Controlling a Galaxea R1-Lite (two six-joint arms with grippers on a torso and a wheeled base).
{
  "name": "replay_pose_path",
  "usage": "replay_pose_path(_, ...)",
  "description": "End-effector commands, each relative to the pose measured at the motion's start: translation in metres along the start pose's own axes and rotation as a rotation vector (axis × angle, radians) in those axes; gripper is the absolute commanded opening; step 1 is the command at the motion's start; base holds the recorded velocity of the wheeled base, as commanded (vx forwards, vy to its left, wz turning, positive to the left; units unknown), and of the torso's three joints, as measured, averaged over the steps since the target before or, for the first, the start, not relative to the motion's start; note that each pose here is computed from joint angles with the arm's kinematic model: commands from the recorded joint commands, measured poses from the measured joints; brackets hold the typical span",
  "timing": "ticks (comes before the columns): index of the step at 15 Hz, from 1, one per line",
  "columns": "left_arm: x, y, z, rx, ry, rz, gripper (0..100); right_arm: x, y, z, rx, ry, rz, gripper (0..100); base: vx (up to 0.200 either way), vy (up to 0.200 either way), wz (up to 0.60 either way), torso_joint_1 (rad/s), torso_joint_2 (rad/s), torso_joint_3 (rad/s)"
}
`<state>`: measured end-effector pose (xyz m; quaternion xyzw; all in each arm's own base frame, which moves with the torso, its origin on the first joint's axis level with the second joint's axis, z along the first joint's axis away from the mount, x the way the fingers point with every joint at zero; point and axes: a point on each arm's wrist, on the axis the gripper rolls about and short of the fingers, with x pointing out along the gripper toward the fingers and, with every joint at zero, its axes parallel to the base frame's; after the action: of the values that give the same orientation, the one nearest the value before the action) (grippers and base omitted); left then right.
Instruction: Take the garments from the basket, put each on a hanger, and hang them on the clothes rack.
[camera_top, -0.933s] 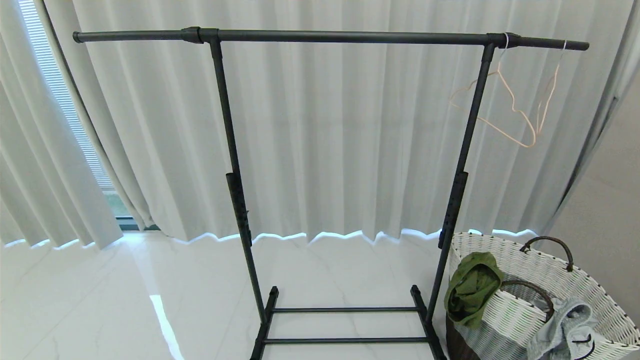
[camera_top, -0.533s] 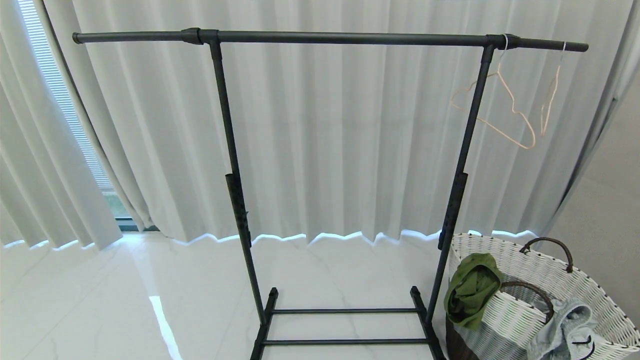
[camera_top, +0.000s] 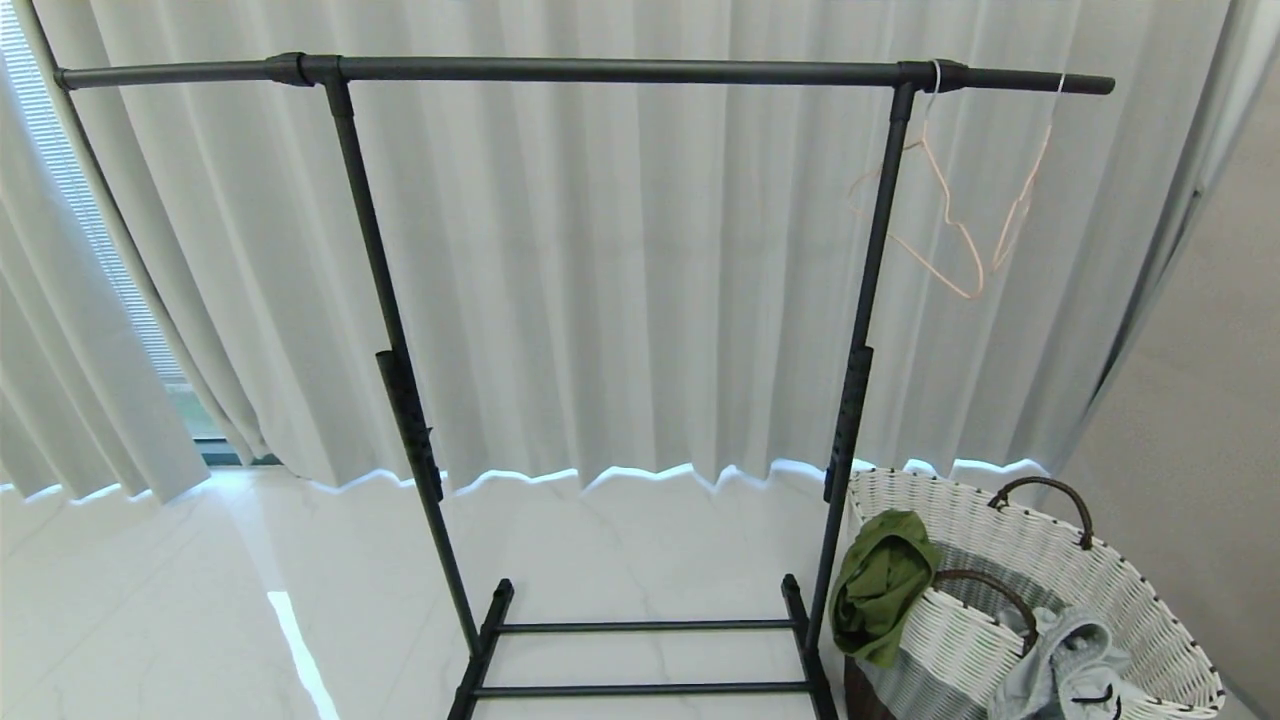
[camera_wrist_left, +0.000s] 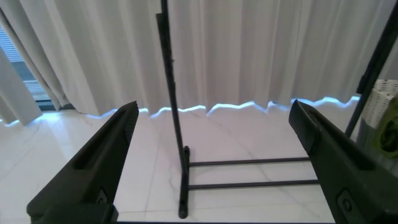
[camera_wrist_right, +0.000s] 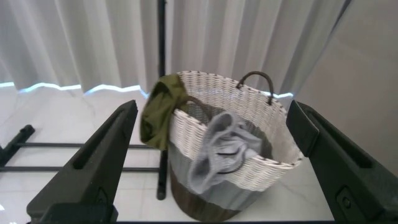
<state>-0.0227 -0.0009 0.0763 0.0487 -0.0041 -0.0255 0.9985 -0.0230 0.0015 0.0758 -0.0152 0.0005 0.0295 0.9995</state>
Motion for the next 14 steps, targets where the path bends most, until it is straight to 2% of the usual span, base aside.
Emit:
replay_pose_path(1,0.0001,0.0,0.0,0.001,0.001,0.001,100,0.0001,0.0,-0.0003,0.0,0.001,0.001,100,0.0,-0.2,0.0,0.002,0.0,0.007)
replay_pose_path(5,0.0001,0.0,0.0,0.002,0.001,0.001,100,0.0,0.0,0.0001,-0.006,0.0,0.001,100,0.0,-0.2,0.0,0.002,0.0,0.005)
replay_pose_path(9,0.0001,0.0,0.0,0.002,0.001,0.001,100,0.0,0.0,0.0001,-0.005,0.0,0.001,100,0.0,0.0,0.0,0.0,0.0,0.0)
replay_pose_path(14,0.0001,0.0,0.0,0.001,0.001,0.001,100,0.0,0.0,0.0001,0.006,0.0,-0.001,100,0.2,0.0,0.0,-0.001,0.0,0.004)
